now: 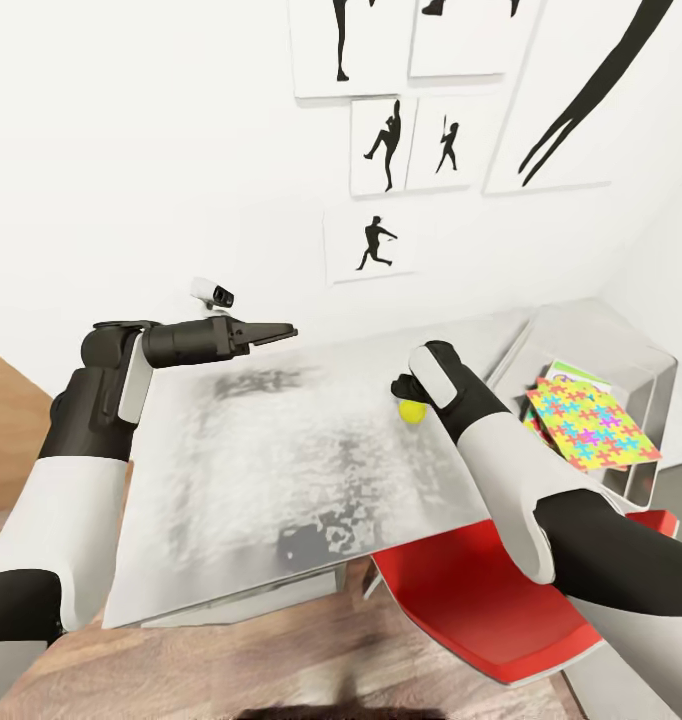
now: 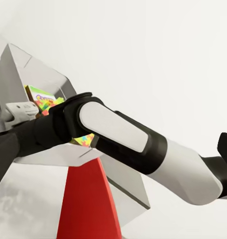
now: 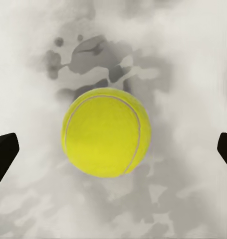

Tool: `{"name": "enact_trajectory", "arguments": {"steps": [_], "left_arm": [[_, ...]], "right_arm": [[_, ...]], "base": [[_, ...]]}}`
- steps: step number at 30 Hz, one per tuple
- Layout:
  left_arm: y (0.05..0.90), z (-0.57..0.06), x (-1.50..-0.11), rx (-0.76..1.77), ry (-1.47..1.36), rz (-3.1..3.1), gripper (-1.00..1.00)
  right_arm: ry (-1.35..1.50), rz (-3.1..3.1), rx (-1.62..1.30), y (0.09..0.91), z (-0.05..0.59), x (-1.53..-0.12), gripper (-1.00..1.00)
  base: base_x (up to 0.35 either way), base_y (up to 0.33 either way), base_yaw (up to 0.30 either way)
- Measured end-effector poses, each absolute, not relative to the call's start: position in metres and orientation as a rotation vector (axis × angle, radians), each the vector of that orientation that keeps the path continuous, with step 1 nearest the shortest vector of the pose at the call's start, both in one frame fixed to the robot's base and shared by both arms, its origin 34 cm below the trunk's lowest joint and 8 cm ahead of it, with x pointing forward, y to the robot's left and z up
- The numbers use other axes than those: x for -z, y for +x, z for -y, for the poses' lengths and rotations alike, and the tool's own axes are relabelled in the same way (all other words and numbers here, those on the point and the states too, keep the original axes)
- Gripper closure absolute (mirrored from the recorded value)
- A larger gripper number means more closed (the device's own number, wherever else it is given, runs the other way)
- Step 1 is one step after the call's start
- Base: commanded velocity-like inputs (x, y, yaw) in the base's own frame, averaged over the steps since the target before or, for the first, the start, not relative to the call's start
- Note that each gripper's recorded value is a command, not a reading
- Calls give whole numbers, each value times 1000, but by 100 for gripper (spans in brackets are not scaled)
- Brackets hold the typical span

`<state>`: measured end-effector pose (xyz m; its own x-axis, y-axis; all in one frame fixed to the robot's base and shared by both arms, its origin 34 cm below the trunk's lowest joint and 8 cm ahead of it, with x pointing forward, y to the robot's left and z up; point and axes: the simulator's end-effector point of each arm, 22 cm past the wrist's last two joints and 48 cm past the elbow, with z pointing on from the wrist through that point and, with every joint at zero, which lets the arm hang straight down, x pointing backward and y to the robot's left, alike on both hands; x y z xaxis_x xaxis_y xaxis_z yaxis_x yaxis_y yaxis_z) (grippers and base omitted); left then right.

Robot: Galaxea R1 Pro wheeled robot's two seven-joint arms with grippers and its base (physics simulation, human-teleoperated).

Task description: Put all the toys in the child's room - the three board games (two on the bed and one on the table), the two jigsaw puzzles on the table, and the tennis ball on the table - inside the toy box on the table in the child's room.

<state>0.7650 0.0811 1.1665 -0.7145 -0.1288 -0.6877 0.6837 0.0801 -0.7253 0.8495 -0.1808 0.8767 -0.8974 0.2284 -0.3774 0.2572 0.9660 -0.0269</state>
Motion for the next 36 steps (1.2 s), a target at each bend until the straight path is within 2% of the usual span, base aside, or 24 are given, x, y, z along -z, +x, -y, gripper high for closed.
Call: {"name": "enact_trajectory", "arguments": {"steps": [36], "left_arm": [[773, -81, -1130, 1728, 509, -1790, -100]], "right_arm": [[355, -2764, 109, 848, 178, -844, -100]], "base": [[0, 0, 0]]}}
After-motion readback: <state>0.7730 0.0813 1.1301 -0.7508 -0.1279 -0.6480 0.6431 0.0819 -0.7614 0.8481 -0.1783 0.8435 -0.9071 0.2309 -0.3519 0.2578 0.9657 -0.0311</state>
